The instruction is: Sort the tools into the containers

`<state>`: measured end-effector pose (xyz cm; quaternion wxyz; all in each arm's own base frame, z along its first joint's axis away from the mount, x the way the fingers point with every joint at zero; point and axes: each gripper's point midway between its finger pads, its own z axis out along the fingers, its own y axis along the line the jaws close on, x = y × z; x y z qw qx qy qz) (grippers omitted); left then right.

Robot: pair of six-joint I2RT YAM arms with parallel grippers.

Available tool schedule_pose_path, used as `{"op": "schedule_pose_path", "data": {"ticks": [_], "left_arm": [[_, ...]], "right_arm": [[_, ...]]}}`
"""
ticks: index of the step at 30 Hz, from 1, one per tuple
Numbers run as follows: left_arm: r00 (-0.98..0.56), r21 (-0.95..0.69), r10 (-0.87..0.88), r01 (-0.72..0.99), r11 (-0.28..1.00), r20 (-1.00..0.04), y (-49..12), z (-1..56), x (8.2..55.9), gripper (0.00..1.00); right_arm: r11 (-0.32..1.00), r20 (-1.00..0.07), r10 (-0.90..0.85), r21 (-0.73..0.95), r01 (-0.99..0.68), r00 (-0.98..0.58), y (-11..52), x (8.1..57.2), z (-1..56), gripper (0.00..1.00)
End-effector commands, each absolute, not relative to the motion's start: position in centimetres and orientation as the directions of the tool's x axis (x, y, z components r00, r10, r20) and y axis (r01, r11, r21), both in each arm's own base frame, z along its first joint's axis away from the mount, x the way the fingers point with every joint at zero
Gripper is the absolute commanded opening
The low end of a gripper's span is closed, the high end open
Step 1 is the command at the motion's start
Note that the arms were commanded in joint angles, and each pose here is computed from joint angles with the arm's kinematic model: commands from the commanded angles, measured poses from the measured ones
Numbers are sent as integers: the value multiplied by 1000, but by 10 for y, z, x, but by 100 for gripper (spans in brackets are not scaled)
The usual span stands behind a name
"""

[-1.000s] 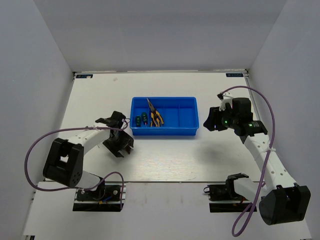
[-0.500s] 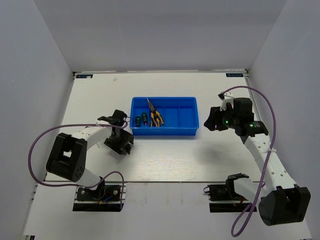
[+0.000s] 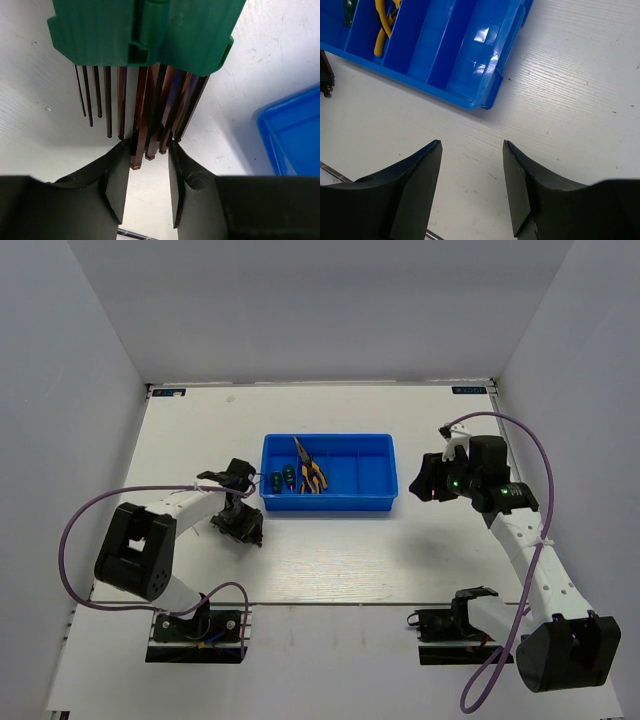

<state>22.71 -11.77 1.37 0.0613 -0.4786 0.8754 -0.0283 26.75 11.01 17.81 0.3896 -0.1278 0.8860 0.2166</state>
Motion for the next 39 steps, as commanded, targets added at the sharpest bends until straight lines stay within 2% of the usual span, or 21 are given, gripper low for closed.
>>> {"op": "schedule_pose_path", "data": {"ticks": [1,4,6,7,18,22,26,30,35,39], "left_arm": [[-524,-78,-844,-842,533,-110,-112,9,227,43],[-525,-58,-843,-844,533,-116,-108,8,223,31],[-524,-52,-842,-844,533,-128,-104,7,218,31],[-524,-41,-841,-845,533,-136,-101,7,217,27],[-539,-23,-828,-836,548,-152,-86,12,185,27],[-537,-36,-829,-836,548,-155,-84,18,181,34],[-544,-44,-824,-830,556,-157,-84,20,182,50],[-558,-15,-818,-825,565,-142,-85,12,179,58],[-572,-35,-807,-812,582,-148,-88,13,187,65],[-574,-69,-803,-805,589,-158,-91,17,195,65]], "right_arm": [[864,-772,-54,282,-418,-633,111,268,188,58],[862,-766,-49,292,-414,-641,111,267,187,58],[862,-769,-47,291,-416,-637,111,267,188,58],[862,-768,-43,294,-412,-638,110,268,188,58],[861,-768,-35,301,-409,-639,109,268,189,58],[860,-771,-34,301,-411,-636,109,267,190,58],[858,-764,-33,309,-411,-644,110,266,188,58],[860,-768,-29,307,-408,-640,108,267,189,58],[859,-766,-29,310,-408,-642,108,267,188,58],[857,-764,-27,315,-409,-645,109,266,188,58]]}}
